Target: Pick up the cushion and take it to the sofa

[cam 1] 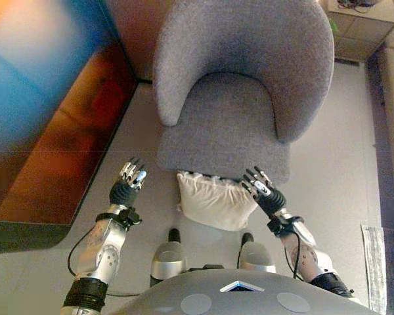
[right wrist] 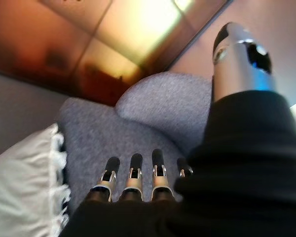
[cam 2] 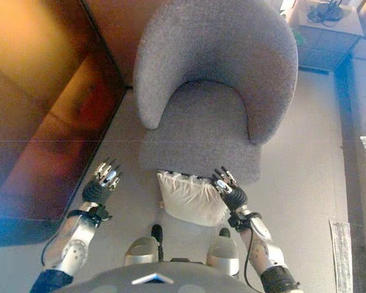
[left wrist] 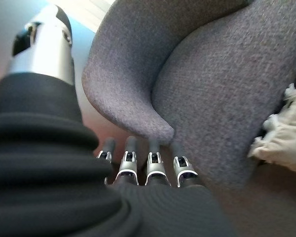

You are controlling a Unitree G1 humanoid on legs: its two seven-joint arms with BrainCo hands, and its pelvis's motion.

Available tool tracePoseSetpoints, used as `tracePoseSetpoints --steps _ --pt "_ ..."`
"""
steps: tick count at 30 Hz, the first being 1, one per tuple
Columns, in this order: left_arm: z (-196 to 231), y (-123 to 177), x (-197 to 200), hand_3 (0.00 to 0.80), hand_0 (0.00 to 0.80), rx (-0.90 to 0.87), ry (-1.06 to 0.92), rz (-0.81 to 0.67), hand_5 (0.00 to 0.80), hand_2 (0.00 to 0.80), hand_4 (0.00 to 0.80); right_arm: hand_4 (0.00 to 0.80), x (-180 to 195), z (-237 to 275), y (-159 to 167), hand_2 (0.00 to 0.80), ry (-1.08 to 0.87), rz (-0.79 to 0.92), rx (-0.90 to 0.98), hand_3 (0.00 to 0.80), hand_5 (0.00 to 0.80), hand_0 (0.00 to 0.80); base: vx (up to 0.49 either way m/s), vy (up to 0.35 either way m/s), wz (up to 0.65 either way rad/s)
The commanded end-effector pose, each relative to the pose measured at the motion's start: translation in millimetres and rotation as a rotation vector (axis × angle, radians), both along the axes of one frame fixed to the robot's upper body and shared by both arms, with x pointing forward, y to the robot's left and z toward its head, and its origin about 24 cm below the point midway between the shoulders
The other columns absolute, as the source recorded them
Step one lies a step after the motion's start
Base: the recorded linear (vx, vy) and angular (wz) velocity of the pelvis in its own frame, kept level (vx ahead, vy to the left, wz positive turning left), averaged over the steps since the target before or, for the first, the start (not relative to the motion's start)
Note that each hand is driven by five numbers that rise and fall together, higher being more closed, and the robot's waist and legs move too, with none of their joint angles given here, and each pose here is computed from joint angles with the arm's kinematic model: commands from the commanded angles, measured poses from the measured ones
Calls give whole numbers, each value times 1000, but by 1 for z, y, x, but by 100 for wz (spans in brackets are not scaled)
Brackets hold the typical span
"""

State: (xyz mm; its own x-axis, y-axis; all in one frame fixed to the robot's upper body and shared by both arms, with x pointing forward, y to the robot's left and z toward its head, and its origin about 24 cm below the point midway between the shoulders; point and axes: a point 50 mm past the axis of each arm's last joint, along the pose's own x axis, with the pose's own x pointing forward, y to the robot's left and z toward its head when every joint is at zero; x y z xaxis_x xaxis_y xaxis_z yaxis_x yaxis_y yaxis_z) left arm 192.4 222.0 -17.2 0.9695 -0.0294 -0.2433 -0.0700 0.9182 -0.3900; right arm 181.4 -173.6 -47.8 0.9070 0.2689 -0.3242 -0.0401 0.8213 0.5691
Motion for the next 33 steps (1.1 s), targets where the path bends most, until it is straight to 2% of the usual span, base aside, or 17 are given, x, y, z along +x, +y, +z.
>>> tracePoseSetpoints --steps 1,6,10,14,17,23,33 --pt "20 9 10 0 0 29 -106 14 0 0 0 0 14 20 -1 0 -104 -27 -2 0 0 0 73 93 3" --pt "15 10 7 0 0 89 -60 -40 0 0 0 0 16 8 -11 0 -36 -137 -84 0 0 0 119 117 -1" --pt "3 11 10 0 0 175 -3 -51 0 0 0 0 19 -7 -21 0 32 -210 -284 0 0 0 107 85 -17" --pt "23 6 46 0 0 230 -113 -32 0 0 0 0 63 11 -32 0 -50 -213 -471 0 0 0 -195 -106 -72" --pt "34 -7 71 0 0 283 -180 -50 0 0 0 0 90 28 -36 0 -97 -252 -503 0 0 0 -205 -196 -27" --pt "51 -17 96 0 0 286 -265 -15 0 0 0 0 112 56 -44 0 -168 -348 -592 0 0 0 -123 -69 14" --pt "68 -22 122 0 0 322 -301 52 0 0 0 0 153 99 -54 0 -239 -365 -682 0 0 0 -74 18 10"
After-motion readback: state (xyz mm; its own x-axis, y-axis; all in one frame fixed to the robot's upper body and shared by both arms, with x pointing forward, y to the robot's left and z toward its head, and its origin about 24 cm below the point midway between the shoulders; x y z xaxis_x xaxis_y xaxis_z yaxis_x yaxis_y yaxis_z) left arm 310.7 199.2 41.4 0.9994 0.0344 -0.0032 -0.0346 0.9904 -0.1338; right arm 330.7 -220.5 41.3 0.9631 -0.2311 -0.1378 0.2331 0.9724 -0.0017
